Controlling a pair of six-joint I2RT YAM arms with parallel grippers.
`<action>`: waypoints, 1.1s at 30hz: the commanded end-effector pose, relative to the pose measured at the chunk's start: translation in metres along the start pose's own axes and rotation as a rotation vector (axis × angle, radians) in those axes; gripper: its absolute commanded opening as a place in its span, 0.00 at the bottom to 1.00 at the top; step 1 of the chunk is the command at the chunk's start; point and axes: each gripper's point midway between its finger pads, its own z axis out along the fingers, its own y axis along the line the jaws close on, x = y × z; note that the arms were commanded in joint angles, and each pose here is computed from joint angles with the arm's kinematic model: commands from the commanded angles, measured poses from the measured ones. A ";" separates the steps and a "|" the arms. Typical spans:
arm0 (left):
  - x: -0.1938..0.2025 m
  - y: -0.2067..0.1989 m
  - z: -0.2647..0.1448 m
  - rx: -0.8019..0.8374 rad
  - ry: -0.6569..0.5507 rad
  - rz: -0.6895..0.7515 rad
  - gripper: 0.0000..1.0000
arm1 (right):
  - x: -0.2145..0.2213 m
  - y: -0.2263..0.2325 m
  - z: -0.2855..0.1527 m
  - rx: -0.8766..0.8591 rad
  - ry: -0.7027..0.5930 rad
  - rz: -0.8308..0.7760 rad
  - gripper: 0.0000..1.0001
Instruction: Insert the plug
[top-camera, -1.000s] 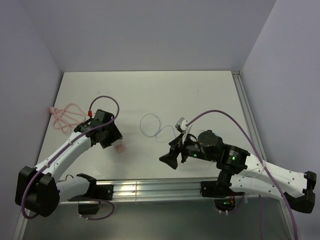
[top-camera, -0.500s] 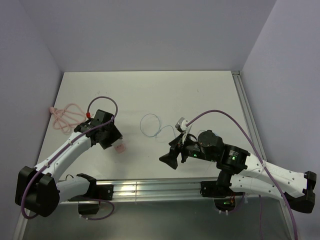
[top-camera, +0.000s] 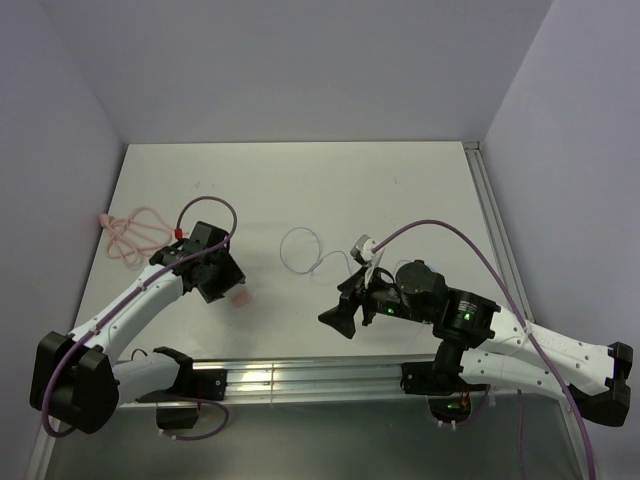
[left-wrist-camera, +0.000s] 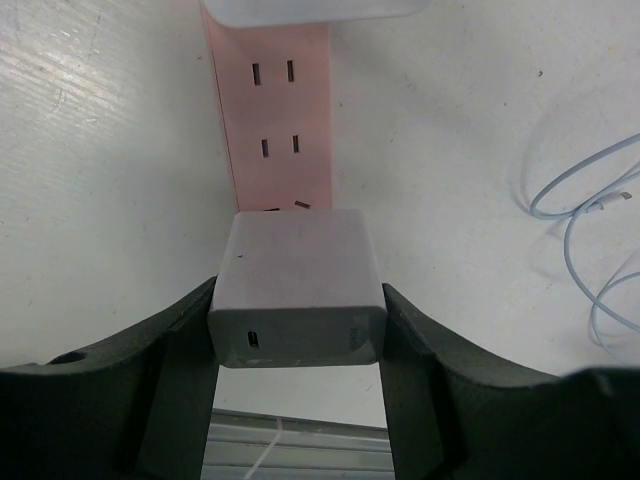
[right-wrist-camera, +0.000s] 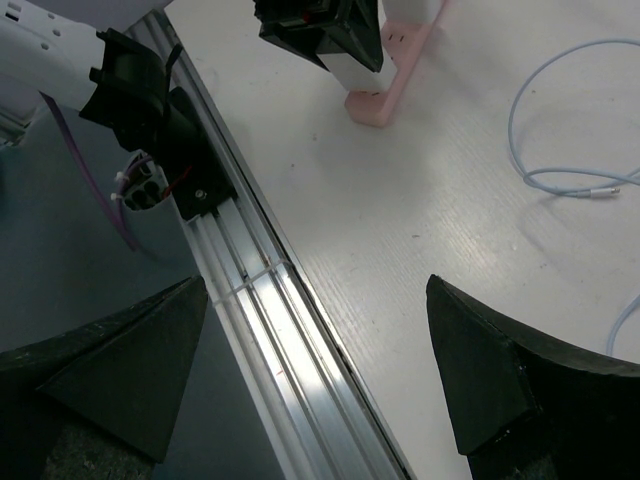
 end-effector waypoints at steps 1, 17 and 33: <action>0.020 0.029 0.002 -0.107 0.073 0.054 0.00 | -0.012 0.002 0.000 -0.011 -0.055 0.000 0.97; 0.052 0.034 0.038 -0.148 0.196 0.129 0.00 | -0.012 0.002 -0.002 -0.006 -0.057 0.001 0.97; 0.080 0.062 0.053 -0.257 0.227 0.091 0.00 | -0.015 0.005 -0.005 -0.024 -0.063 0.000 0.97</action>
